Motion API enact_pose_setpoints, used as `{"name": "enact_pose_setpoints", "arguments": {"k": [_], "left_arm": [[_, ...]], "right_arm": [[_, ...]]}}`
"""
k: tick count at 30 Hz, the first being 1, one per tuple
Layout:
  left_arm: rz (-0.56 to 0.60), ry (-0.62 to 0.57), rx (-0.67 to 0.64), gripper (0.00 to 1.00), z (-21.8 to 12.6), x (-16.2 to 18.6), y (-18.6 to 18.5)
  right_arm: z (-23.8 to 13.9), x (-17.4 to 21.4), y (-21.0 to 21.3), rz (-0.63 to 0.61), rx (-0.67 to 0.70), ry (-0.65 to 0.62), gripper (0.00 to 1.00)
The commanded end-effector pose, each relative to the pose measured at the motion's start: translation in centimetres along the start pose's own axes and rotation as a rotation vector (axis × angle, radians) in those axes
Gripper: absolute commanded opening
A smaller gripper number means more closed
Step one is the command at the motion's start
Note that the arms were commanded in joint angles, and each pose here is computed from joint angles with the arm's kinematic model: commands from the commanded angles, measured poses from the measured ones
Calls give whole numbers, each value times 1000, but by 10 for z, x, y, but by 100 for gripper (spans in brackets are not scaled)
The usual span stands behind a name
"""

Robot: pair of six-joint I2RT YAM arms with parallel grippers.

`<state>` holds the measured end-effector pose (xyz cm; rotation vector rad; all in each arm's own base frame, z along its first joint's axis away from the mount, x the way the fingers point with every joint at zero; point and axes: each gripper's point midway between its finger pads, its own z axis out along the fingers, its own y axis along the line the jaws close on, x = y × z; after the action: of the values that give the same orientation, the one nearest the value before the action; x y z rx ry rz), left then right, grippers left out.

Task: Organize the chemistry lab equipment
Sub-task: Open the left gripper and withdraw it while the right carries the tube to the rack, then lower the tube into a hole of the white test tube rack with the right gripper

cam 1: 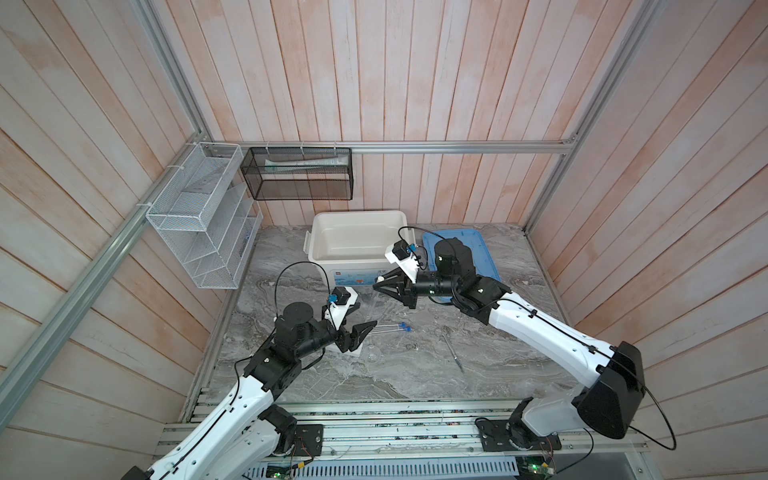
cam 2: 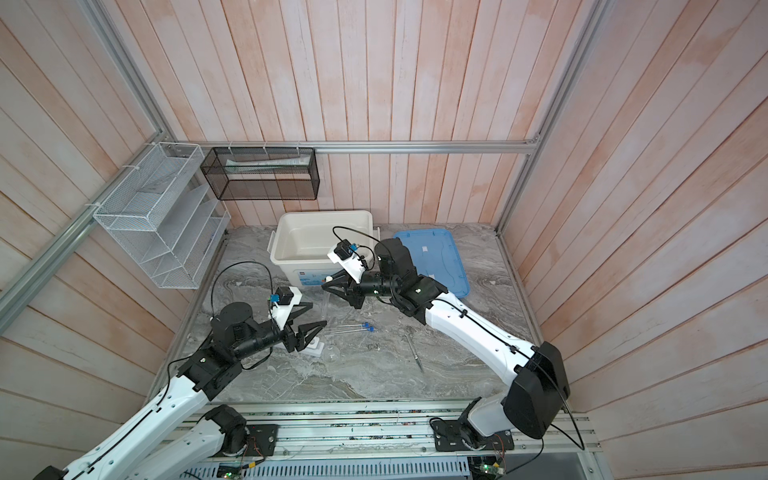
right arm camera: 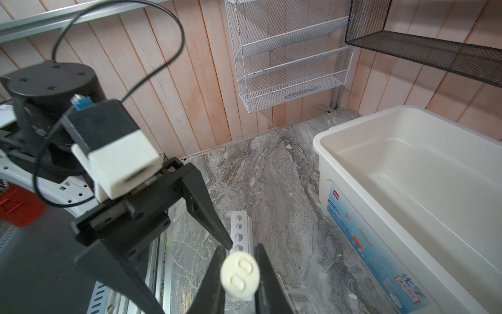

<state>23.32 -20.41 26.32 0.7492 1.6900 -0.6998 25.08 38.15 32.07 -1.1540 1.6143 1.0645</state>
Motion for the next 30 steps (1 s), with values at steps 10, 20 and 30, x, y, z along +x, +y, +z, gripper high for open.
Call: {"name": "enact_pose_setpoints", "arguments": {"k": [10,20,30], "left_arm": [[-292,-222,-1096,90,-150,-9,162],[-294,-243,-1123,90,-160,-4,170],[-281,-227,-1082,91,-152,-3,169]], "right_arm": [[81,18,20,-37,1,30,1],[131,40,30,-75,-14,64,1],[151,57,24,-79,-17,96,1]]}}
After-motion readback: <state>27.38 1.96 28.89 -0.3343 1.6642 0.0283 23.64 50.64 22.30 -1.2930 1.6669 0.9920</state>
